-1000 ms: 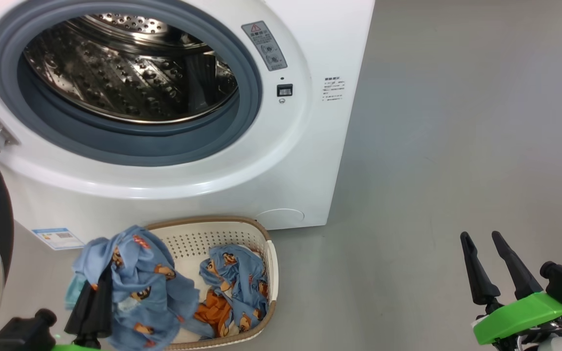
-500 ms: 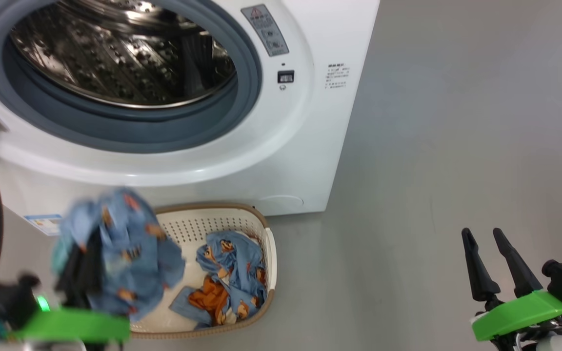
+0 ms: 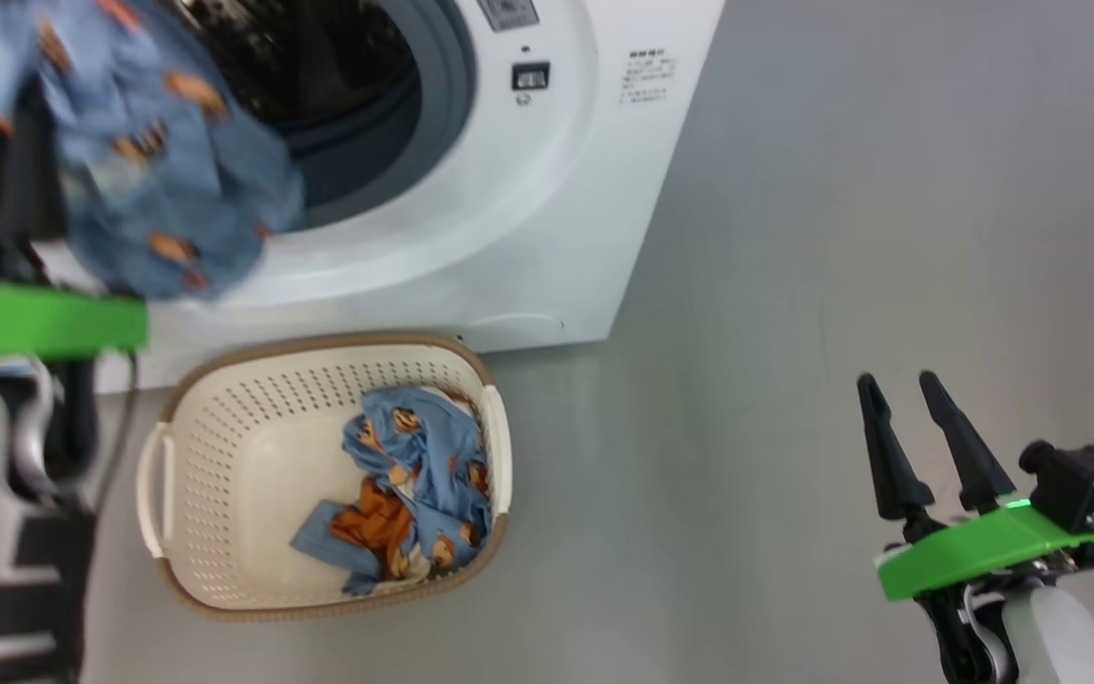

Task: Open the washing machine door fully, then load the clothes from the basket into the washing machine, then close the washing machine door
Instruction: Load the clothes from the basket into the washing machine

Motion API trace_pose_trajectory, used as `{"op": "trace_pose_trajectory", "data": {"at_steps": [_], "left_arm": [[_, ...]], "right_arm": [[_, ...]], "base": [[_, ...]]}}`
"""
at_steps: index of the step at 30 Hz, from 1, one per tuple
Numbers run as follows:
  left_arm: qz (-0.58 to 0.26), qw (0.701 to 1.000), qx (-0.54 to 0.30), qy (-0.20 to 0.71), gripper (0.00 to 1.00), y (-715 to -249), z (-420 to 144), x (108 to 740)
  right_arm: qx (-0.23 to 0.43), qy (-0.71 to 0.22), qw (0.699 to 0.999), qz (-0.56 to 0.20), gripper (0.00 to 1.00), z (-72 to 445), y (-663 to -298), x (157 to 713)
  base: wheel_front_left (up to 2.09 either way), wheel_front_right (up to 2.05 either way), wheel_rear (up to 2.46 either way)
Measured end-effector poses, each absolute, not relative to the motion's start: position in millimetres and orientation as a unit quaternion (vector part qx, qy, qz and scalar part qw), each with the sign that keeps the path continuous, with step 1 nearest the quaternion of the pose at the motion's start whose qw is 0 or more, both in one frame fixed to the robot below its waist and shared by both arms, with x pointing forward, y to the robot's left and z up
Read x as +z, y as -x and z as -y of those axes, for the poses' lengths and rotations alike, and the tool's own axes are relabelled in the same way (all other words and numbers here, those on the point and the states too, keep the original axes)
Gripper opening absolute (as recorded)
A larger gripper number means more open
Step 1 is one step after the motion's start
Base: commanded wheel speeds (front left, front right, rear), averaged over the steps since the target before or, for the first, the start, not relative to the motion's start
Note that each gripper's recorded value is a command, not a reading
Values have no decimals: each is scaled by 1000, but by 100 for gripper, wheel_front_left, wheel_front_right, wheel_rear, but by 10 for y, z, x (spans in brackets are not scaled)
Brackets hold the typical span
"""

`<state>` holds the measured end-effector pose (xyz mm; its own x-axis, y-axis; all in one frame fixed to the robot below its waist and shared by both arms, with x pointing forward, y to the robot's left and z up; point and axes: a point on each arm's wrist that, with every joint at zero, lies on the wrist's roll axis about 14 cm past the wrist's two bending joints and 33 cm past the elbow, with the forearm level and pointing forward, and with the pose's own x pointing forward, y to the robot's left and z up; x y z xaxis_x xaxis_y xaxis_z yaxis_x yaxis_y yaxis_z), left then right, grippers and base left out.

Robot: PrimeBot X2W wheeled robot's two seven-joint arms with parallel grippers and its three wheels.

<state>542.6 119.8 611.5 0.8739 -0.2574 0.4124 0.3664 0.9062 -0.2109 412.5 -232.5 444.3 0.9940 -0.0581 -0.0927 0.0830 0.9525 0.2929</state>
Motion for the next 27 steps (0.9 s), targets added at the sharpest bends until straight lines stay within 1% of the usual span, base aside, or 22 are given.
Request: {"op": "trace_pose_trajectory", "data": {"at_steps": [4,12,17,27], "left_arm": [[188,959,-156,144,0,-5708,-1199,6085],[104,976,-140,129,0,-6176,-1166,5460],[59,981,-134,128,0,-6376,-1107,5142],[-29,983,-151,99,0,-6624,-900,4631]], "right_arm": [[-39,-146,987,-43,100,2344,-4198,4407],[-39,-149,987,-55,100,2296,-4312,4284],[-45,-145,986,-66,100,2329,-4331,4193],[-50,-149,984,-84,100,2306,-4353,4033]], "base": [[0,0,0],[0,0,0],[0,0,0],[0,0,0]]}}
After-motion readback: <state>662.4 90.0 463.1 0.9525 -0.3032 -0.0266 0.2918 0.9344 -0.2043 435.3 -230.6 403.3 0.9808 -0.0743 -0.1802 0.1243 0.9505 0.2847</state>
